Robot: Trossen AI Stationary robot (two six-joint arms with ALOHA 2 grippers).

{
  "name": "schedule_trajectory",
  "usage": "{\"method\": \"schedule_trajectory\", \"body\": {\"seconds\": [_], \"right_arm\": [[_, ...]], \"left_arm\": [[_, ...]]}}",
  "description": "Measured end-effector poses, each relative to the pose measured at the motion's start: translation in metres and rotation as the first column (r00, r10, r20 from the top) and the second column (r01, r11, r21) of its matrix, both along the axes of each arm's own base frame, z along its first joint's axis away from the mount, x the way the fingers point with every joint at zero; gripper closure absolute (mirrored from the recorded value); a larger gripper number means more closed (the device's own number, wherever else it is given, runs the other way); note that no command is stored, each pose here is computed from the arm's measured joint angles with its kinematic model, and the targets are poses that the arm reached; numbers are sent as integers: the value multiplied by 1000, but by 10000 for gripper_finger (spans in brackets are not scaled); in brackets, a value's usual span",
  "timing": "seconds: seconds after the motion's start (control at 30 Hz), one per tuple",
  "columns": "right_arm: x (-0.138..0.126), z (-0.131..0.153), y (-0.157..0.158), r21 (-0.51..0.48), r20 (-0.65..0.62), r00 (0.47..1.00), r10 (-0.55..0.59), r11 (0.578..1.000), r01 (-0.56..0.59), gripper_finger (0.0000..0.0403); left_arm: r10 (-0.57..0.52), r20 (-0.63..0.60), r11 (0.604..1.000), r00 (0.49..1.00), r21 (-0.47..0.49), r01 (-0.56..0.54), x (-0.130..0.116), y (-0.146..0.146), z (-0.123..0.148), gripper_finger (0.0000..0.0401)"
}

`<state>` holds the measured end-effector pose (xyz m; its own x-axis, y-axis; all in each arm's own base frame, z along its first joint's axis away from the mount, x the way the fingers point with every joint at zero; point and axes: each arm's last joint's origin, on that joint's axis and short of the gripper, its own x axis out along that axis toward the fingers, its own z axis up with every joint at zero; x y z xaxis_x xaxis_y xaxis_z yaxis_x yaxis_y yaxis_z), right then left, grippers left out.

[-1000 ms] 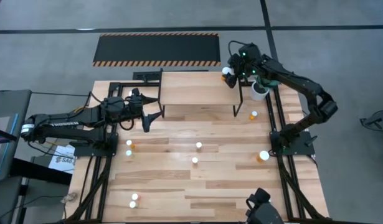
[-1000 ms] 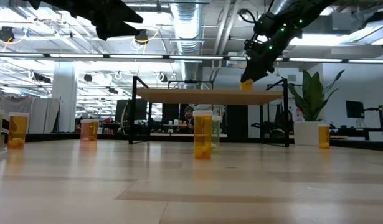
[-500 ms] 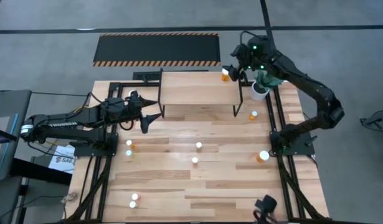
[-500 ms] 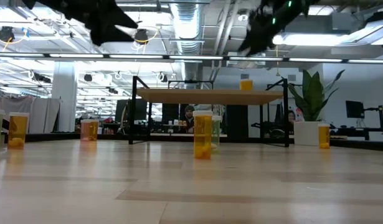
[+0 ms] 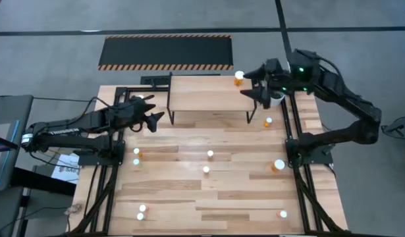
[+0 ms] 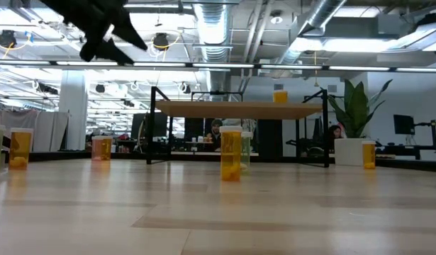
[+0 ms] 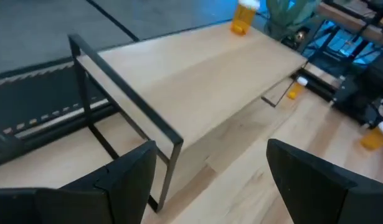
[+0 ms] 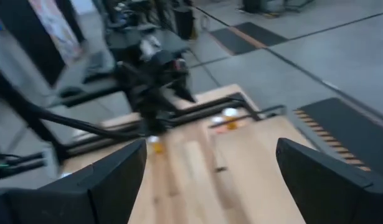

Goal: Pick and place medicine bottles onto shelf by color
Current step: Put the top large orange pill bottle on the shelf aligned with the other large orange pill bottle

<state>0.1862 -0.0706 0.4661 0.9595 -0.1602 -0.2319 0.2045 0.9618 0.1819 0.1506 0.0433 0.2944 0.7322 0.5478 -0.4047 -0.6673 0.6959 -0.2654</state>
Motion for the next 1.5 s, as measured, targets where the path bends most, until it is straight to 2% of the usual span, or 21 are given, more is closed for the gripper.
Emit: {"method": "schedule_trajectory", "body": {"seconds": [0.07, 0.1, 0.17, 0.23, 0.33, 0.47, 0.6, 0.77, 0.9, 1.0, 1.17, 1.33, 1.43, 1.5], "right_arm": [[-2, 2, 9, 15, 17, 999, 35, 999, -36, 26], [-1, 3, 13, 17, 24, 998, 52, 998, -52, 26], [1, 4, 20, 57, 37, 996, 79, 995, -81, 26], [6, 2, 27, 96, 34, 993, 114, 989, -116, 26], [15, -4, 41, 116, -10, 983, 185, 976, -182, 26], [28, -11, 60, 146, -49, 961, 271, 954, -261, 26], [38, -17, 81, 148, -81, 943, 322, 940, -308, 26], [40, -21, 100, 124, -117, 939, 323, 943, -309, 26], [38, -23, 111, 129, -144, 935, 323, 943, -306, 26], [35, -24, 114, 138, -162, 933, 320, 944, -300, 26], [35, -25, 114, 145, -170, 934, 316, 945, -293, 26], [35, -26, 112, 145, -170, 936, 309, 947, -287, 26], [35, -26, 112, 143, -177, 934, 309, 947, -286, 26], [35, -27, 112, 140, -187, 932, 309, 948, -286, 26]], "left_arm": [[22, 14, 1000, 1000, -13, -22, -4, 1, 17, 109], [69, 25, 997, 997, -42, -68, -6, 4, 26, 109], [237, 23, 963, 971, -135, -232, -11, 13, 39, 113], [358, -61, 913, 932, -186, -363, -16, 26, 46, 119], [409, -222, 870, 885, -199, -452, -13, 48, 51, 130], [380, -409, 836, 830, -232, -497, -2, 82, 48, 140], [353, -545, 794, 761, -256, -551, 8, 115, 31, 141], [252, -647, 746, 720, -344, -570, 12, 151, -1, 141], [237, -703, 711, 671, -345, -612, 3, 173, -17, 139], [283, -687, 692, 669, -338, -638, -5, 184, -18, 129], [285, -632, 684, 721, -393, -615, -16, 196, -17, 102], [283, -653, 634, 702, -422, -648, -27, 206, -31, 68], [235, -683, 608, 692, -452, -653, -29, 212, -48, 52], [208, -702, 609, 682, -453, -651, -26, 215, -56, 46]]}}
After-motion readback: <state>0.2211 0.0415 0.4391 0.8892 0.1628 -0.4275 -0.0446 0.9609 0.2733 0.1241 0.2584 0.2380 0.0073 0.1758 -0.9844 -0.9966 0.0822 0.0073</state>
